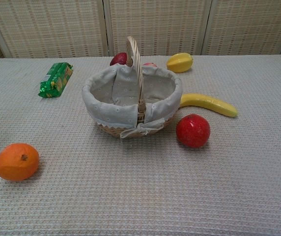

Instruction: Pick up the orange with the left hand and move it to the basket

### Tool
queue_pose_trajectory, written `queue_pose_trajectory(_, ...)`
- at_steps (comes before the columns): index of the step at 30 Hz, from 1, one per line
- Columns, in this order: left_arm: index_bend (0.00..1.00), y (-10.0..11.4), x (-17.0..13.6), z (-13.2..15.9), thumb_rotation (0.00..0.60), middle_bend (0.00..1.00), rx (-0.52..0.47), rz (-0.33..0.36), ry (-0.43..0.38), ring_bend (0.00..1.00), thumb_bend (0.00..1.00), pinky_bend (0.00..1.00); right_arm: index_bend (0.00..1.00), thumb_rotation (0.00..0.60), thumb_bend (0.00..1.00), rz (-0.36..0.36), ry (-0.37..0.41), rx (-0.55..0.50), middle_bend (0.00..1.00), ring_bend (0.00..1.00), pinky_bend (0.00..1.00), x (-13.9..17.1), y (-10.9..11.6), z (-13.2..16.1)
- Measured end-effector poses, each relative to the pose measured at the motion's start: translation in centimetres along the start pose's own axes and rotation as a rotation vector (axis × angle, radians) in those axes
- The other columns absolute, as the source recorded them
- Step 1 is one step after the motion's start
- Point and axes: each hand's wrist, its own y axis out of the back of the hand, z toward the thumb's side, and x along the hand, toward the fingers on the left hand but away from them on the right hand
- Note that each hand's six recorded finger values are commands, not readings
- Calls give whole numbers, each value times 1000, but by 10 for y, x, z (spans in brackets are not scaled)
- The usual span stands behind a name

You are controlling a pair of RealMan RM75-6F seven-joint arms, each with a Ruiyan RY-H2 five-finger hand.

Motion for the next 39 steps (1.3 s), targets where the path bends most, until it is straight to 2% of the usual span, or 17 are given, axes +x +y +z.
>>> queue_pose_trajectory(10, 0, 2, -2, 0, 600, 0, 0, 8, 4, 0, 359, 285, 171, 600, 261, 7, 4, -1, 34, 0, 163, 1, 0, 0)
queue_pose_trajectory(17, 0, 8, -4, 11, 600, 0, -14, 36, -38, 0, 360, 284, 171, 600, 261, -9, -4, -1, 34, 0, 163, 0, 1, 0)
queue_pose_trajectory(21, 0, 6, 0, 23, 600, 0, -29, 29, -60, 0, 359, 277, 171, 600, 261, -2, 1, 1, 34, 0, 164, 1, -1, 1)
queue_pose_trajectory(30, 0, 2, 17, 66, 600, 0, -79, -34, -138, 0, 328, 271, 171, 600, 260, -5, 6, -19, 34, 0, 164, -2, 3, -1)
queue_pose_trajectory(39, 0, -20, 26, 93, 600, 0, -116, -131, -164, 0, 316, 271, 171, 600, 261, 1, 8, -21, 34, 0, 164, -3, 3, -2)
